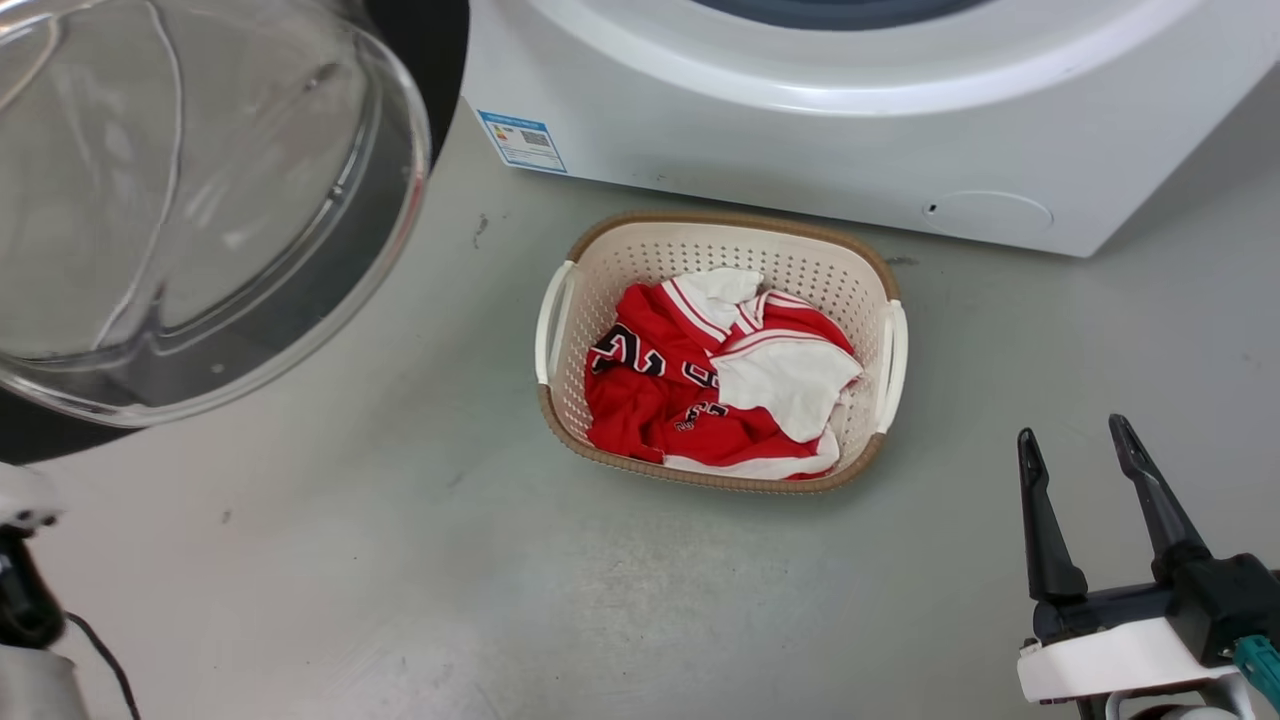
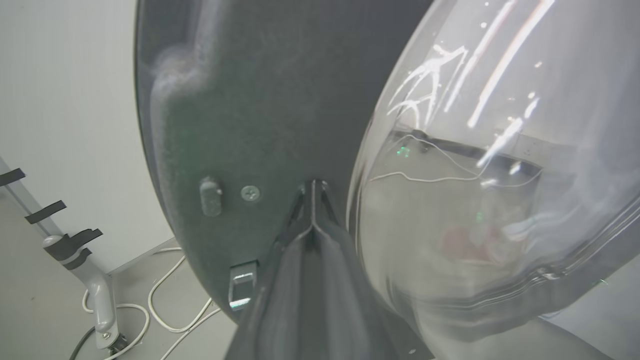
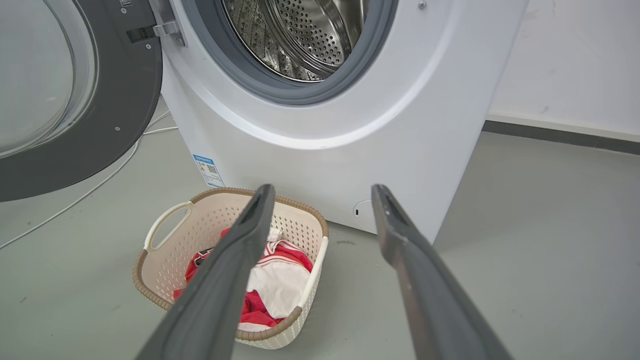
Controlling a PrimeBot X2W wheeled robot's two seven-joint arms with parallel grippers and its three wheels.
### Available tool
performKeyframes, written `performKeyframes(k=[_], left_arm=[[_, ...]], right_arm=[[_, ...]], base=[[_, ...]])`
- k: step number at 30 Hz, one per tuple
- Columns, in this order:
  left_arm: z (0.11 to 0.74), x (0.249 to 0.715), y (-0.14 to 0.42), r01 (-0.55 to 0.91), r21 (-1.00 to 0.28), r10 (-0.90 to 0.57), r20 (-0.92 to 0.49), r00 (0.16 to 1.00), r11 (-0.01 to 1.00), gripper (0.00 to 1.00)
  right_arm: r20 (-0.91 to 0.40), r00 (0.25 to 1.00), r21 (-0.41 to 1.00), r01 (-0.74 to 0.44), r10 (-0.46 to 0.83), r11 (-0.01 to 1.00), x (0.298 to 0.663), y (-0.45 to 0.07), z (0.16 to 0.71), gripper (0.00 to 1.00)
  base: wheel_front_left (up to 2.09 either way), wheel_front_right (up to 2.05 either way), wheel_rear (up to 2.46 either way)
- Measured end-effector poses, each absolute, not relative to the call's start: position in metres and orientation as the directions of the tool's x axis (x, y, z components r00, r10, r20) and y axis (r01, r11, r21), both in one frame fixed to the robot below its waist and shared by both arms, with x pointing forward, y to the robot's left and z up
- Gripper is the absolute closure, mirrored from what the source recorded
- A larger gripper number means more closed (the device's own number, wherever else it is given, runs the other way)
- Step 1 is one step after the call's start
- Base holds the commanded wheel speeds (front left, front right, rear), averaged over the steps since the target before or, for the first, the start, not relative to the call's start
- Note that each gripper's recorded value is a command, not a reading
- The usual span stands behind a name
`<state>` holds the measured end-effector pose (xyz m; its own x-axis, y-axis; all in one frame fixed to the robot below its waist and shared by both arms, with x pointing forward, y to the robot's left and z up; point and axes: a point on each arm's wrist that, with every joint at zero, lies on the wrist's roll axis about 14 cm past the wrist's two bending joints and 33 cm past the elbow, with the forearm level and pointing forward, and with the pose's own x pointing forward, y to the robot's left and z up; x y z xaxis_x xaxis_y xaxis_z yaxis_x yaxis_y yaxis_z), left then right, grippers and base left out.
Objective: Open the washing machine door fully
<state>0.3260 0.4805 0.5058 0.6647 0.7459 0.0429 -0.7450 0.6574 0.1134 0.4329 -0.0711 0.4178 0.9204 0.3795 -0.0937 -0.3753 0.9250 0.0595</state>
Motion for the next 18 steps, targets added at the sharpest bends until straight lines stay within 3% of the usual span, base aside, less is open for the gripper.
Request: performKeyframes(k=[18], left_arm=[[0.517,0.331,0.502,-0.756,0.111,0.755,0.059,0.653,0.645,1.00]], right_arm=[[-0.092,0.927,0.057,-0.360,0.364,0.931,0.434,-0.077,0.419,0.00]], base=[[0.00,0.00,0.00]])
